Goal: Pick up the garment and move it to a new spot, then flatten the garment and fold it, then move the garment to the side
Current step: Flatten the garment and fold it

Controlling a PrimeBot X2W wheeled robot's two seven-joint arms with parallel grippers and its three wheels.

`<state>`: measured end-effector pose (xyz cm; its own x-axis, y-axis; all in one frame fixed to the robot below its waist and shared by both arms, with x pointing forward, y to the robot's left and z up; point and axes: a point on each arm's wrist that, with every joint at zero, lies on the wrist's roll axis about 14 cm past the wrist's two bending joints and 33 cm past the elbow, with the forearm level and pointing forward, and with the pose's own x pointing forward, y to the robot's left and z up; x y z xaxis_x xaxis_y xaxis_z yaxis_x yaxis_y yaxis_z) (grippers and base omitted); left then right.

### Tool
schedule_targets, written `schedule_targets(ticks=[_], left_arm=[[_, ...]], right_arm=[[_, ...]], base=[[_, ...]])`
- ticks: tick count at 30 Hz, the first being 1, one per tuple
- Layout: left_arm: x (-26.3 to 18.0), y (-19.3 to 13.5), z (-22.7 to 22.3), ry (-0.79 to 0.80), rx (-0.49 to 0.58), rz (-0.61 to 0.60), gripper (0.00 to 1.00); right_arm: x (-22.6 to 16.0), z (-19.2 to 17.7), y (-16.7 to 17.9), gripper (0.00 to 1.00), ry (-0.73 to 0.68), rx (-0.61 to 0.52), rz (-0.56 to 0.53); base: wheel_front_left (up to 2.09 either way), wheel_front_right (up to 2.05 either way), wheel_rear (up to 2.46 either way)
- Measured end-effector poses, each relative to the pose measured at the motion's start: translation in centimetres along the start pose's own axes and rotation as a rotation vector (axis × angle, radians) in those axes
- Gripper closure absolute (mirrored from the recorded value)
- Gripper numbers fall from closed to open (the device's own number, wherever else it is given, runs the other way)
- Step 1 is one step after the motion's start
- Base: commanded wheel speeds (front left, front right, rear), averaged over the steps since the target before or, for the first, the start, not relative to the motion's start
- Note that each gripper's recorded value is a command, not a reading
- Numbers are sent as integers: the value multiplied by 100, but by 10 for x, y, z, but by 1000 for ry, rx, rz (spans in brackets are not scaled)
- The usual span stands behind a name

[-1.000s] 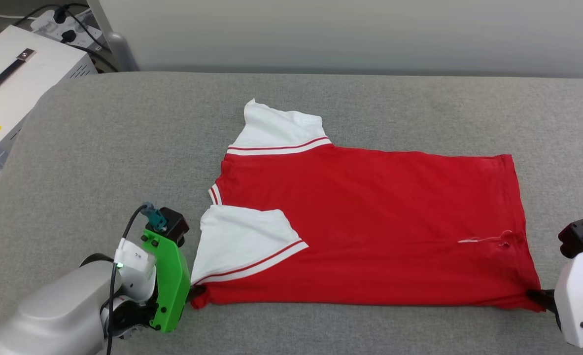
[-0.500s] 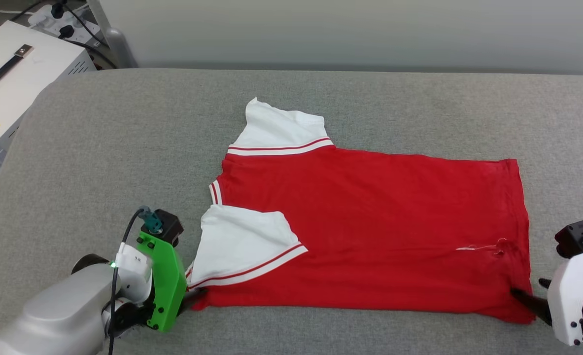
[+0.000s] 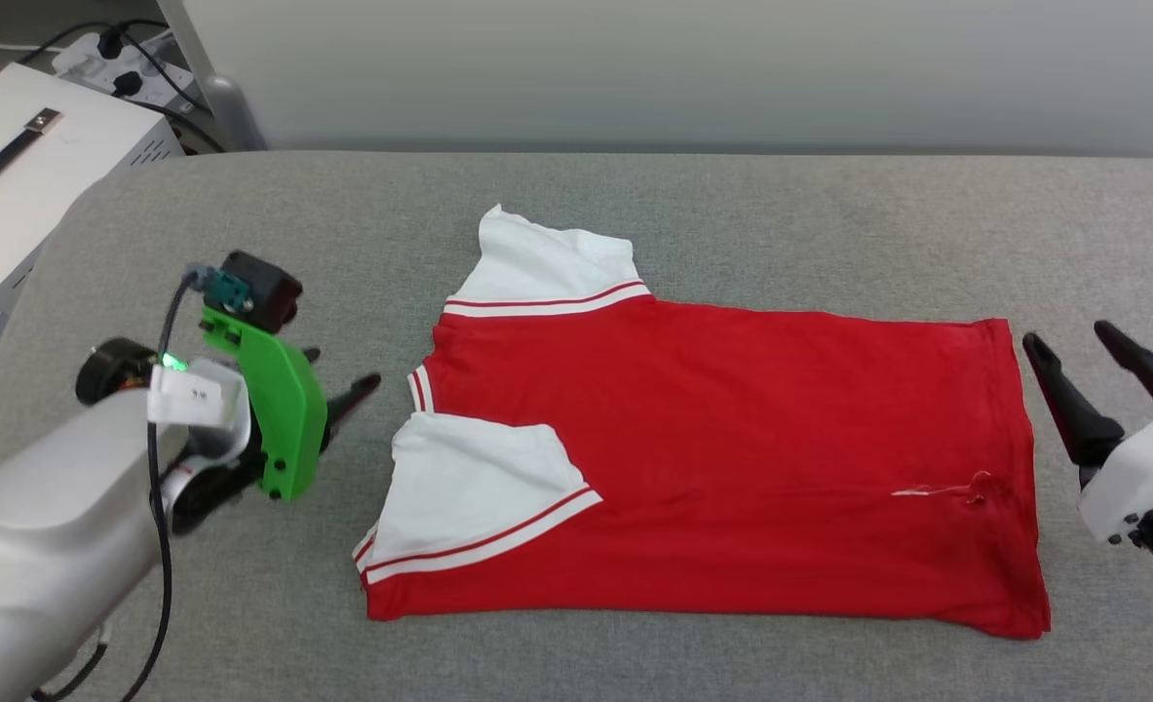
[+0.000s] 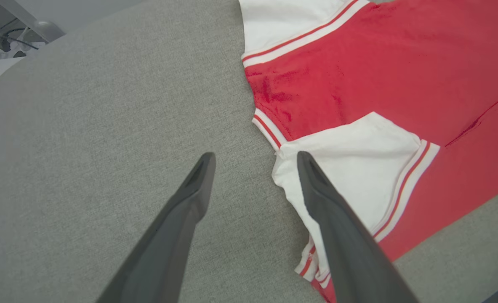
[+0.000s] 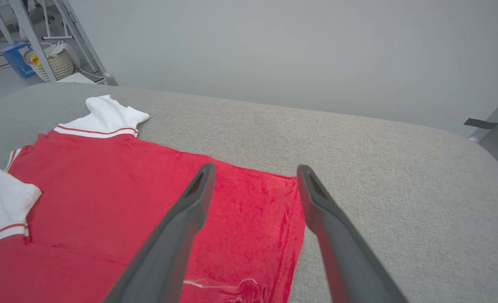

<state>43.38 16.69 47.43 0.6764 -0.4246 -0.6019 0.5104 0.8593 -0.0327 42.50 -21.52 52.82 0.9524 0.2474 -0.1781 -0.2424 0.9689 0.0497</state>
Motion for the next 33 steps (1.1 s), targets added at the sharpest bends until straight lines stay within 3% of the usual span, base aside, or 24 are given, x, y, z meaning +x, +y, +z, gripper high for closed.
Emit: schedule_targets(ticks=[7,8,16,22,25,33], left_arm=[[18,19,79,-191,62,54,0],[32,24,111,-246,75,57,0],[77,37,161,-190,84,38,0],[122,37,155,18,26,-16,0],[146,32,128,183,-6,-56,0],[196,35,73,391,6,-76,0]], right_arm=[[9,35,3,0,-213,17,-63],[14,37,8,0,-244,15,-71],[33,23,10,0,-231,0,-75],[55,7,10,0,-202,-1,-66],[65,-5,8,0,-179,-2,-65],[78,-33,0,0,-120,-7,-76]], base=[[0,0,0],[0,0,0],[0,0,0],[0,0,0],[0,0,0],[0,0,0]])
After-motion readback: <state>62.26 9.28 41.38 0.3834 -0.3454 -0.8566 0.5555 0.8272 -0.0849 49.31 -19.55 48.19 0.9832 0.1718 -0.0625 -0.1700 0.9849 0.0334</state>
